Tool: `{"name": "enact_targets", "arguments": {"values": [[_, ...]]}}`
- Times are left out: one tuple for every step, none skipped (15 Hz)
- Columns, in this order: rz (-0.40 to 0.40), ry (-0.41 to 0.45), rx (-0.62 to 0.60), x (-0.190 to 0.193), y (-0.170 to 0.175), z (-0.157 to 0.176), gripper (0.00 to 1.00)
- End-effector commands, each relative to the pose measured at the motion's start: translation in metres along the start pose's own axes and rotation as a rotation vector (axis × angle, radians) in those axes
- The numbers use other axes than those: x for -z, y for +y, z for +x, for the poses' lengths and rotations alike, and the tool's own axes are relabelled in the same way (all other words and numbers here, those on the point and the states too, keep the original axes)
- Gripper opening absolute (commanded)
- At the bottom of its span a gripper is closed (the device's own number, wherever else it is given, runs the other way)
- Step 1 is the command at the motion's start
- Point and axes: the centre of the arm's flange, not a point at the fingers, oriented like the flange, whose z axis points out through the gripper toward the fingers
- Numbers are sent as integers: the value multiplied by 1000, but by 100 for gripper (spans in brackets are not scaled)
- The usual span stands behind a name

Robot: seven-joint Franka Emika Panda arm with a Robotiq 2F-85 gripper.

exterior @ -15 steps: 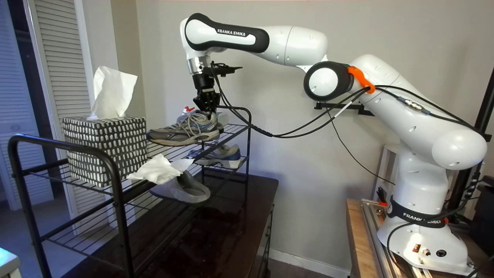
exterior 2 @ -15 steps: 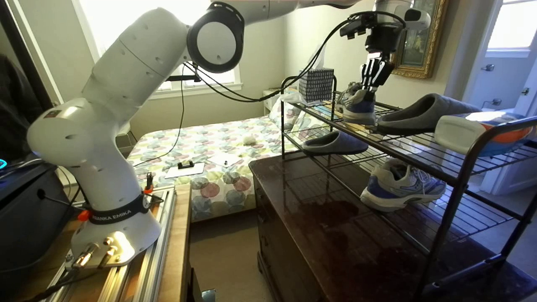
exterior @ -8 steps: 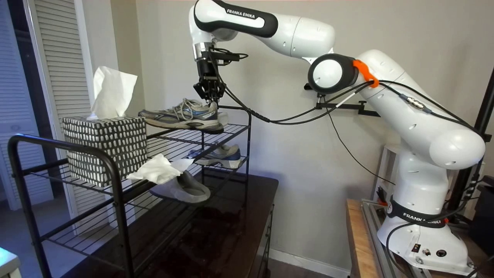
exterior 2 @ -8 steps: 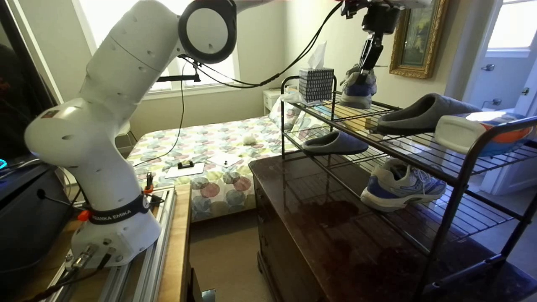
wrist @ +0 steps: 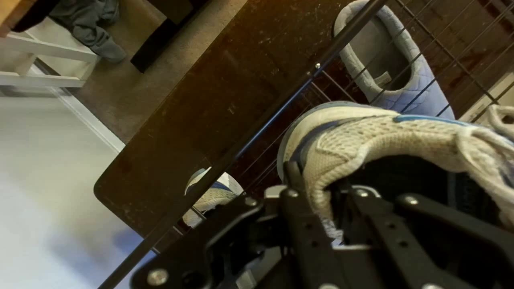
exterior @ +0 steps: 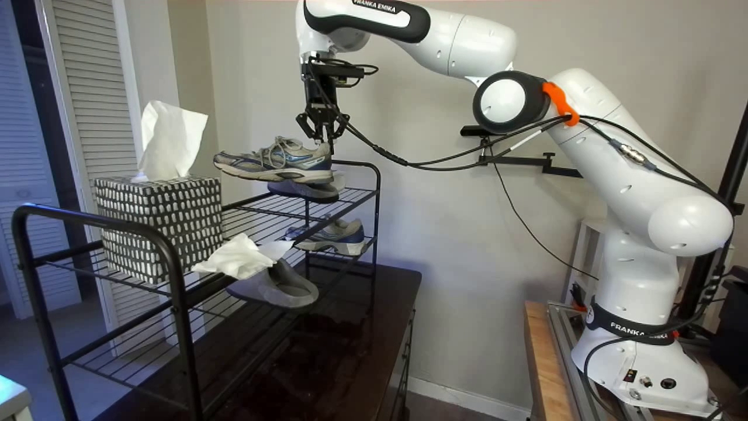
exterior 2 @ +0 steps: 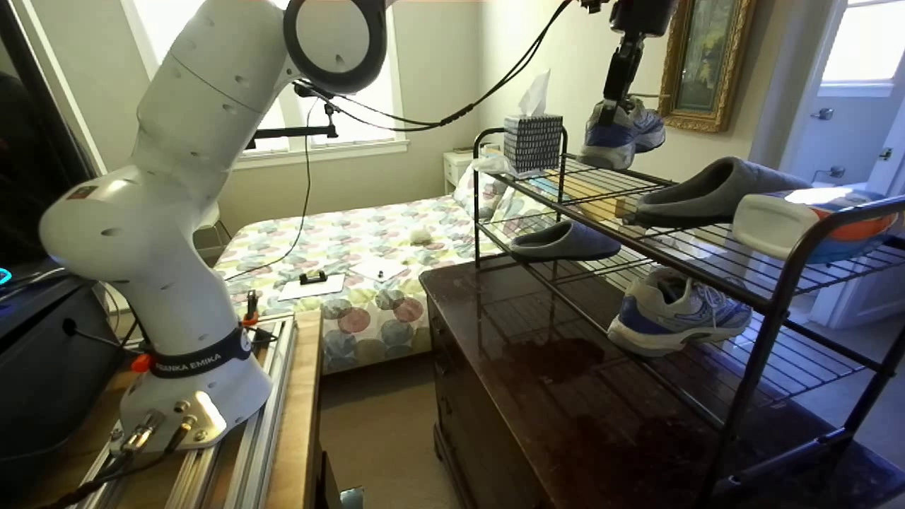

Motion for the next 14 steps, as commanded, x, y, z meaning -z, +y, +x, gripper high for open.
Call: {"name": "enact_targets", "arguments": {"values": [[40,28,-46,-33,43,-52,5],[51,39,-5,-34,42,-51,5],[17,17,-20,5,-1,-2,19],[25,23,-19,5,-1,-2,19],[26,25,-18,5,-2,-3,19],[26,24,-18,5,-2,-3,19],[25,23,-18,5,-2,-3,19],[25,23,-18,5,-2,-3,5],[1,35,-5,9,0,-7,5],[-23,38,-13,10,8,-9,5],[-42,37,-20,12,20,-14,5],[-52,33,-28,14,39,-23,5],[-58,36,-34,16,56,-33,5],[-62,39,-39,19,72,-42,5]]}}
